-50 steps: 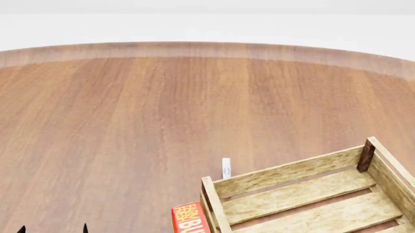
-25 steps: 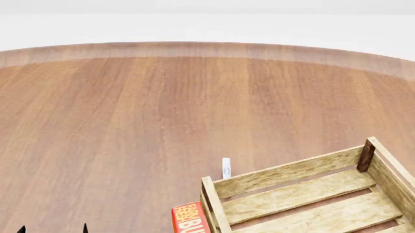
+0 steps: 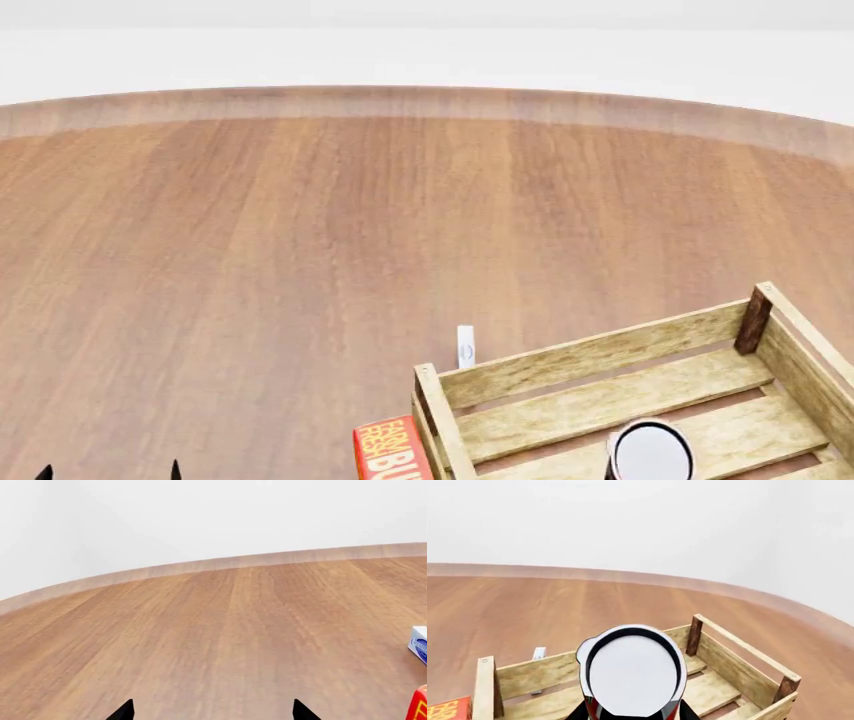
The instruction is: Pick up the tomato sauce, and put it in the wooden tray.
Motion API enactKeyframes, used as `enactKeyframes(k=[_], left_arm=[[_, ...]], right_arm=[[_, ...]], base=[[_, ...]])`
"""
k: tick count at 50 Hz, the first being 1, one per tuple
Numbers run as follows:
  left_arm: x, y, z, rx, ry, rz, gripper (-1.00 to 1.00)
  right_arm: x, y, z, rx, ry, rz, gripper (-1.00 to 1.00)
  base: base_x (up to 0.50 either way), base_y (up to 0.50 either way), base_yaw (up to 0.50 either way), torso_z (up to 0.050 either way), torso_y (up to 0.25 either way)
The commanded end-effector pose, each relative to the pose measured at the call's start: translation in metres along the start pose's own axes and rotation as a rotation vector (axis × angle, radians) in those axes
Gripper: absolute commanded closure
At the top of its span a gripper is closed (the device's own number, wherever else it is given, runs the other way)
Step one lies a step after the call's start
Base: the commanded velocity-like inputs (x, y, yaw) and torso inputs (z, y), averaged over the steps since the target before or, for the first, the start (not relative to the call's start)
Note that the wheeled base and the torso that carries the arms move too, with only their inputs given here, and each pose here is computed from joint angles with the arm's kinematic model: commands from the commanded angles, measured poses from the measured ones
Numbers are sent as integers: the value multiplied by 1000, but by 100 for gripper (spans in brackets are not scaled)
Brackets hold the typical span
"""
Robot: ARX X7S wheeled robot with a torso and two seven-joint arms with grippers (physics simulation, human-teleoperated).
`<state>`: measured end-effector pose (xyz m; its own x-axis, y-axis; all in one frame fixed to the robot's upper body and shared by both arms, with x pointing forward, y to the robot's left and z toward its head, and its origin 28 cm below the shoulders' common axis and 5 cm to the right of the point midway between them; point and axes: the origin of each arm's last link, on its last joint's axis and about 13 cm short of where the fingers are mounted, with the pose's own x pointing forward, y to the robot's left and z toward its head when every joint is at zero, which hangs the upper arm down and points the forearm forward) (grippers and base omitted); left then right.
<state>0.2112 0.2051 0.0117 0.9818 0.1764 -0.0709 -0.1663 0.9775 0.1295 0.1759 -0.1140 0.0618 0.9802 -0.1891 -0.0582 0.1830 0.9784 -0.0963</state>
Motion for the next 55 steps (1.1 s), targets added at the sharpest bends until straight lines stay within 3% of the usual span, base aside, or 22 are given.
enactKeyframes(k=[1, 6, 17, 38, 55], left_arm=[[1, 0, 0, -42, -20, -48, -100], [1, 0, 0, -42, -20, -48, -100], [0, 0, 0, -42, -20, -47, -100], [2, 0, -1, -46, -18, -44, -100], [0, 0, -1, -47, -18, -45, -100]], right_arm=[[23, -5, 16, -22, -6, -37, 100], [29, -4, 20, -36, -6, -40, 100], [70, -3, 14, -77, 49, -114, 100], [130, -4, 24, -72, 190, -88, 100], [172, 0, 15, -80, 253, -122, 100]], base=[[0, 0, 0, 0, 0], [0, 0, 0, 0, 2], [0, 0, 0, 0, 0], [0, 0, 0, 0, 0], [0, 0, 0, 0, 1]])
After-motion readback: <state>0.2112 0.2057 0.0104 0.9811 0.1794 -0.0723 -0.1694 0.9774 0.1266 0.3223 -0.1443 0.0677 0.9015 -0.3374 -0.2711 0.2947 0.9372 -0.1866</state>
